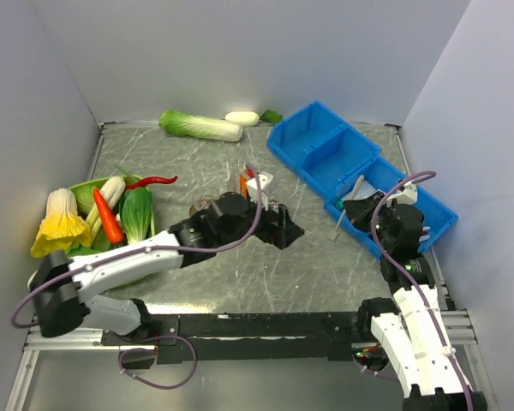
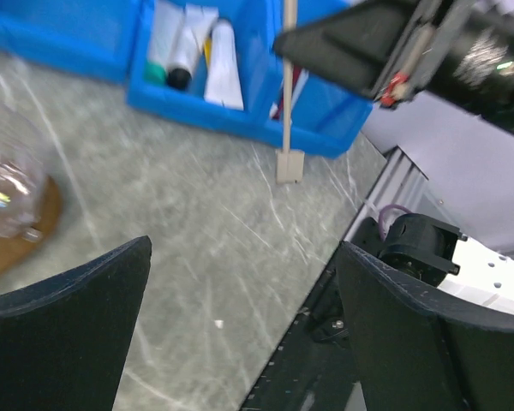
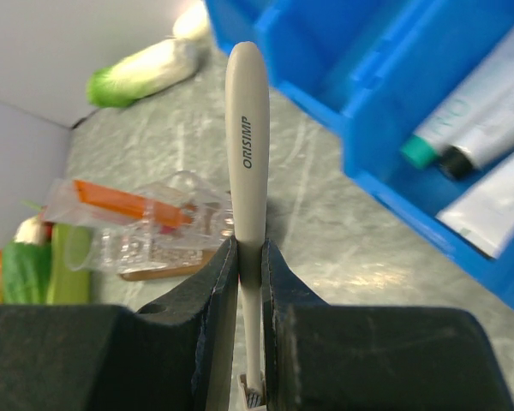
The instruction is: Prepare toiletry sets of a toothbrush and toothpaste on the tray
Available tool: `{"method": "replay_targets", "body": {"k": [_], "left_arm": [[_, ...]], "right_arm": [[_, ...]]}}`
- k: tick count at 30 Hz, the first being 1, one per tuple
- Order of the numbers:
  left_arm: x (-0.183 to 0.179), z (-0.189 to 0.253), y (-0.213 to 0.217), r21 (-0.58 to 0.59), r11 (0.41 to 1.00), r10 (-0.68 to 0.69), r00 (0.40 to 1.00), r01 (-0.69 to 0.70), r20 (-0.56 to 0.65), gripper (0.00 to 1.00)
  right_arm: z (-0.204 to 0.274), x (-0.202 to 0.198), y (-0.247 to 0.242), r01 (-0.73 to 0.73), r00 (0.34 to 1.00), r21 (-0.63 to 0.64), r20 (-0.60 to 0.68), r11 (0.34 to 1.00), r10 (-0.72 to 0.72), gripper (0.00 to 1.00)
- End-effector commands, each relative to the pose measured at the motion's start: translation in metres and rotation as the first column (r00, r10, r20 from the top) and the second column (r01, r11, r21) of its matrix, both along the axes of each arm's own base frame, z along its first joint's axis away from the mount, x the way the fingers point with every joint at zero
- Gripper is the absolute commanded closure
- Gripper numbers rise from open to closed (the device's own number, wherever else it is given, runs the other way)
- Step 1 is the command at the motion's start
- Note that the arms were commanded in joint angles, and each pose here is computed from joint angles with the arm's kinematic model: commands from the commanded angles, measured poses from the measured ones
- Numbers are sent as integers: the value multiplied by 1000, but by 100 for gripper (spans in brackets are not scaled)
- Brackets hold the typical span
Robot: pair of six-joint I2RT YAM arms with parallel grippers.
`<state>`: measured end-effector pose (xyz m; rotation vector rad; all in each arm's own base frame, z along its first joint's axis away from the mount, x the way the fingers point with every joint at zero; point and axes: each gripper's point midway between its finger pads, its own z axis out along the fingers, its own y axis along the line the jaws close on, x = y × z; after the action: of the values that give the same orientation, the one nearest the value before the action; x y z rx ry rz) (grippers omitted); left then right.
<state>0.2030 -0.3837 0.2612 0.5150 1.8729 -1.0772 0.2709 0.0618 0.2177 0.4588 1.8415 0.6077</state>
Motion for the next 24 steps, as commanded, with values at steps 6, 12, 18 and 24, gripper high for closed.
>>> {"method": "replay_targets", "body": {"k": [6,12,18,24], "left_arm": [[-22,-2,-64,-154,982,-131,979,107,-157,7],[-37,-16,-95,-149,975,-188,965,162,-180,8],[-46,-20,-120,-123,976,-201,966,182,-165,8],[-21,-43,-121,34,999,-36,987,41,-157,9]], "right_arm": [[28,1,17,-59,993,52,107,997,53,100],[28,-12,17,-69,991,47,122,996,63,100],[24,-18,19,-81,990,53,123,995,74,100],[27,-20,22,-101,987,54,132,993,93,100]]}}
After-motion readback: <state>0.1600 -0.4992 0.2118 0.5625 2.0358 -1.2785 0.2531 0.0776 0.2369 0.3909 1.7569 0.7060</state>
